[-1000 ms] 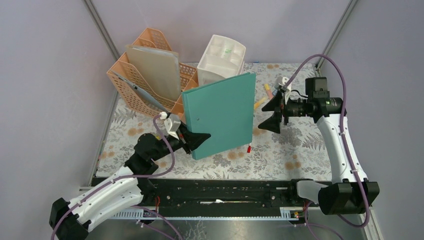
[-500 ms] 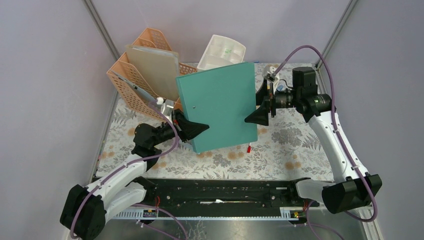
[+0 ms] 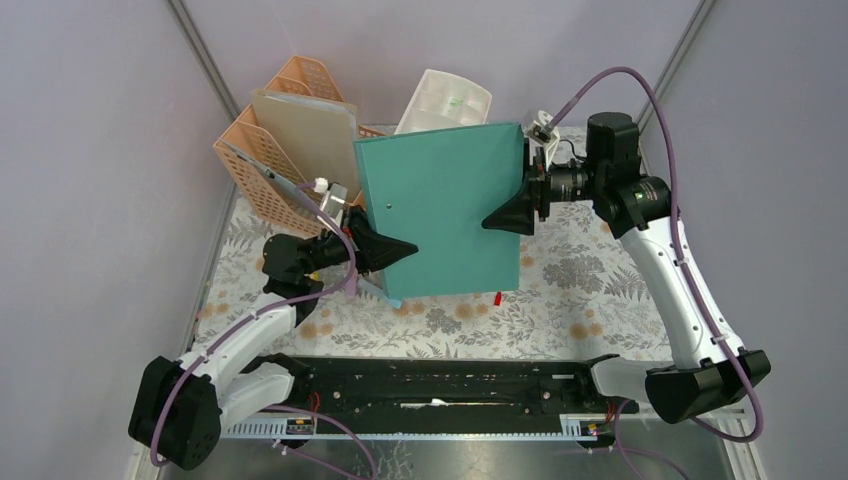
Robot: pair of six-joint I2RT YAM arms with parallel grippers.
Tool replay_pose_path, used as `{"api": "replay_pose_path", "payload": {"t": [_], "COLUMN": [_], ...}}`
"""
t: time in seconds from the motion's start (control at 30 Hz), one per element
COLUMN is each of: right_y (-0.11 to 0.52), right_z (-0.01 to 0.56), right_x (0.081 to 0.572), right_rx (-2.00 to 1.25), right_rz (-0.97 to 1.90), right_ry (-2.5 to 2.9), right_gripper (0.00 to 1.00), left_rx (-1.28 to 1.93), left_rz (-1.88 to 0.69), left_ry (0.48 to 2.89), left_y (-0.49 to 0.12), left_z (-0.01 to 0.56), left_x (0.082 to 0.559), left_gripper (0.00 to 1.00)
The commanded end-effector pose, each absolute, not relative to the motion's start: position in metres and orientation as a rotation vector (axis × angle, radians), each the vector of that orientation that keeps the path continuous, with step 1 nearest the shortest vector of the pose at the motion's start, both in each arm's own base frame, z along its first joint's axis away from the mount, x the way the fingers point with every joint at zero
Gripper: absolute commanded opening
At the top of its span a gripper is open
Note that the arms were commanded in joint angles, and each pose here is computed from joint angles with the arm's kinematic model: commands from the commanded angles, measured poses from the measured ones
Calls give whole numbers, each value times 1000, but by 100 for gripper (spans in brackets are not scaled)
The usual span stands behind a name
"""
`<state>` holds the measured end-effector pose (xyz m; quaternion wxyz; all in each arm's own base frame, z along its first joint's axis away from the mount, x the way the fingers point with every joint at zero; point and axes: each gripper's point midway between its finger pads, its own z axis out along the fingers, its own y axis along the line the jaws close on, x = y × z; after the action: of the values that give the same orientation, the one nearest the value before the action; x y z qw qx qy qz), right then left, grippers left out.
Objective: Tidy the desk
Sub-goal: Pick up the folder from the center of the board.
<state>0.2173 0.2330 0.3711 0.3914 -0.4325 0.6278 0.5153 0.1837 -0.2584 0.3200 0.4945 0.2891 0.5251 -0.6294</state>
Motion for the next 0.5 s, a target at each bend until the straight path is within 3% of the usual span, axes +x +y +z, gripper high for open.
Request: {"api": "replay_pose_path", "payload": {"t": [0.0, 0.3, 0.37, 0.43, 0.47], "right_y": [239, 246, 249, 249, 249], "right_z": [403, 414, 412, 413, 414], "right_x": [210, 201, 199, 197, 196], "right_rx": [-1111, -1107, -1116, -1123, -1128], "right_rz": [1359, 1459, 1491, 1492, 1490], "right_ry": [1527, 1493, 1494, 1488, 1482], "right_gripper": [73, 39, 26, 2, 0], "left_rx": [796, 813, 815, 809, 804], "left_rz": [-1501, -1492, -1495, -1497, -1497], "left_ry": [1160, 1213, 1214, 1221, 1226], "left_y": [-255, -256, -256, -256, -255], "left_z": [349, 352, 353, 353, 353], "left_x": [175, 181, 181, 182, 182], "left_gripper": [0, 1, 2, 6, 9]}}
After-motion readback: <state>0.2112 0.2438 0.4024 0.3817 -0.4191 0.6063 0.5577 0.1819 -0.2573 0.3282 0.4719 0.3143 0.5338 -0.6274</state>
